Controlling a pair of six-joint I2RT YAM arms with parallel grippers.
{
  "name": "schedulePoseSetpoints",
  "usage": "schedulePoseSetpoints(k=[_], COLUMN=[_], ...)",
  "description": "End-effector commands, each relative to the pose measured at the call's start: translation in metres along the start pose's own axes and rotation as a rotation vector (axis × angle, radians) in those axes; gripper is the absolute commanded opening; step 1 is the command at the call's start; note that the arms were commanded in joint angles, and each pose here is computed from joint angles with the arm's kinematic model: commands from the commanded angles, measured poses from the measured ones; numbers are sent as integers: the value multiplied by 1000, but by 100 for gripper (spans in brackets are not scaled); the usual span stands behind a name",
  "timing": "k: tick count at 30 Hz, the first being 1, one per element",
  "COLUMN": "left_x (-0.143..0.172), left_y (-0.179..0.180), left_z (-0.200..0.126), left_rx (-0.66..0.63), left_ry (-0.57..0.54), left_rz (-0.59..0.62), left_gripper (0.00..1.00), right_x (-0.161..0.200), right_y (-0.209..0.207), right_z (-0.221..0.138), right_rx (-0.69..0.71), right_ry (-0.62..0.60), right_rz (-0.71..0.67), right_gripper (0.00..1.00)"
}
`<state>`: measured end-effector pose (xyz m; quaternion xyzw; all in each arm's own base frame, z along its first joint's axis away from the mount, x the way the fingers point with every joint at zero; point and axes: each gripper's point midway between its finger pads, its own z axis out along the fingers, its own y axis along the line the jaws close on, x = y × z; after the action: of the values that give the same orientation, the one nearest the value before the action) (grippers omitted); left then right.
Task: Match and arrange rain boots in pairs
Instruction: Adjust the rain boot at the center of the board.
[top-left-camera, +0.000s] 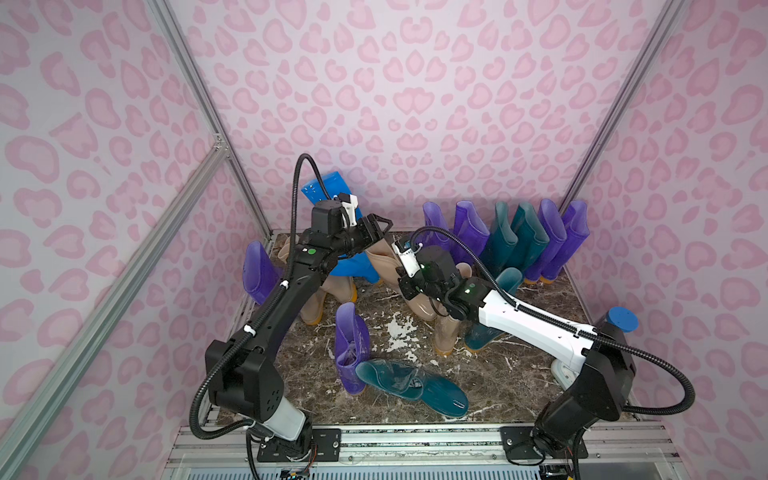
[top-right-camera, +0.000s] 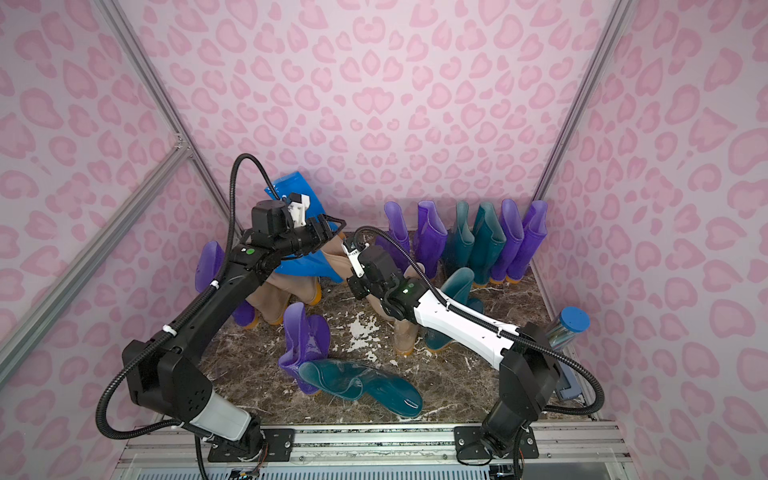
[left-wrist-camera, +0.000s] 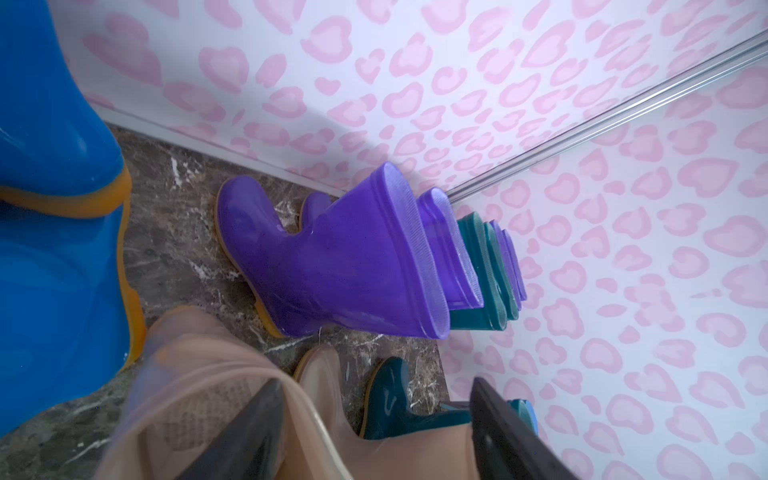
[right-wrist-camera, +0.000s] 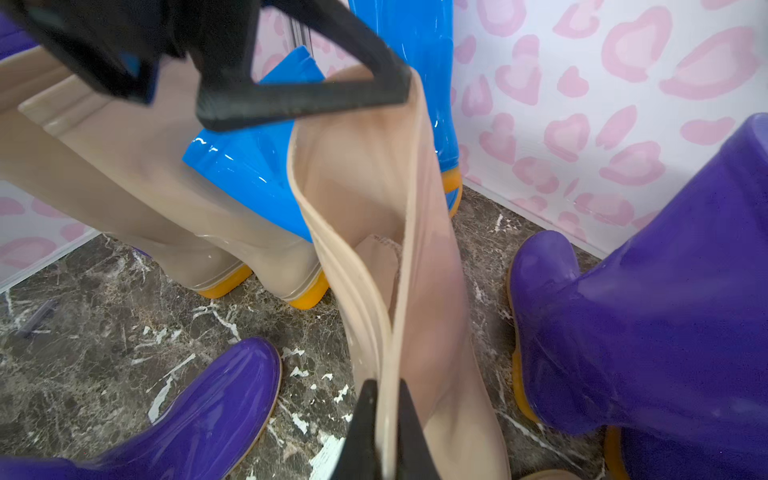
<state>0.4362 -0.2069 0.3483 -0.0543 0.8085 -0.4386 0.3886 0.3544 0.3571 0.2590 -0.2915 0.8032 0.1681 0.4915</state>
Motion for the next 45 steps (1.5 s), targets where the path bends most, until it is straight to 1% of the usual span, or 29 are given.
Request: schedulePoseSetpoints(k=[1, 3, 4, 5, 7, 8, 9, 11, 13, 15, 16, 18, 20, 22, 24, 28, 32, 35, 36, 38, 41, 43, 45], left_x=[-5, 1, 7, 14, 23, 30, 36, 51, 66, 84, 88, 97, 102, 104, 105, 114, 123, 127, 129, 132, 138, 144, 147], left_y=[-9, -3, 4, 7, 18, 16, 18, 18, 25, 21, 19, 4, -3, 1, 6, 8, 22, 31, 35, 40, 49, 54, 56], left_z=[-19, -26, -29, -30, -38, -42, -46, -54, -63, -70, -72, -76, -76, -71, -61, -42, -29, -23, -23, -24, -28, -30, -34], left_rx=[16, -28, -70, -80, -153, -146, -171, -197, -268, -252, -248, -159, -121, -149, -176, -133, -150, -170, -179, -194, -220, -226, -233], left_ry=[26, 86, 133, 177, 243, 274, 299, 360, 433, 501, 510, 532, 548, 569, 578, 612, 658, 659, 666, 683, 713, 729, 735], left_rz=[120, 212, 258, 301, 366, 421, 462, 574, 712, 835, 876, 904, 926, 969, 1005, 1025, 1041, 1048, 1044, 1030, 1010, 995, 980], left_gripper=[75, 75, 74, 74, 72, 72, 71, 68, 68, 71, 72, 73, 74, 78, 79, 82, 82, 79, 76, 67, 49, 31, 16], right_x=[8, 13, 15, 16, 18, 18, 18, 20, 20, 21, 22, 21, 22, 21, 21, 22, 23, 20, 19, 16, 8, 3, 0], right_y=[3, 2, 1, 1, -2, -4, -6, -7, -7, -7, -7, -8, -8, -7, -5, -2, -2, -6, -8, -12, -18, -19, -19], right_z=[-7, -12, -15, -17, -20, -21, -22, -22, -22, -22, -22, -21, -21, -22, -23, -23, -24, -26, -26, -27, -27, -26, -25], right_rx=[-27, -62, -82, -99, -126, -124, -122, -144, -160, -167, -166, -166, -169, -180, -191, -212, -216, -207, -206, -196, -193, -198, -199], right_ry=[7, 15, 16, 20, 16, 11, 6, 7, 12, 20, 21, 19, 21, 20, 16, 12, 14, 5, 1, -12, -31, -46, -52], right_rz=[-40, -41, -34, -27, -13, -7, 1, 11, 20, 20, 19, 22, 26, 27, 32, 40, 43, 53, 58, 69, 85, 94, 97], right_gripper=[0, 0, 0, 0, 0, 0, 0, 0, 0, 0, 0, 0, 0, 0, 0, 0, 0, 0, 0, 0, 0, 0, 0])
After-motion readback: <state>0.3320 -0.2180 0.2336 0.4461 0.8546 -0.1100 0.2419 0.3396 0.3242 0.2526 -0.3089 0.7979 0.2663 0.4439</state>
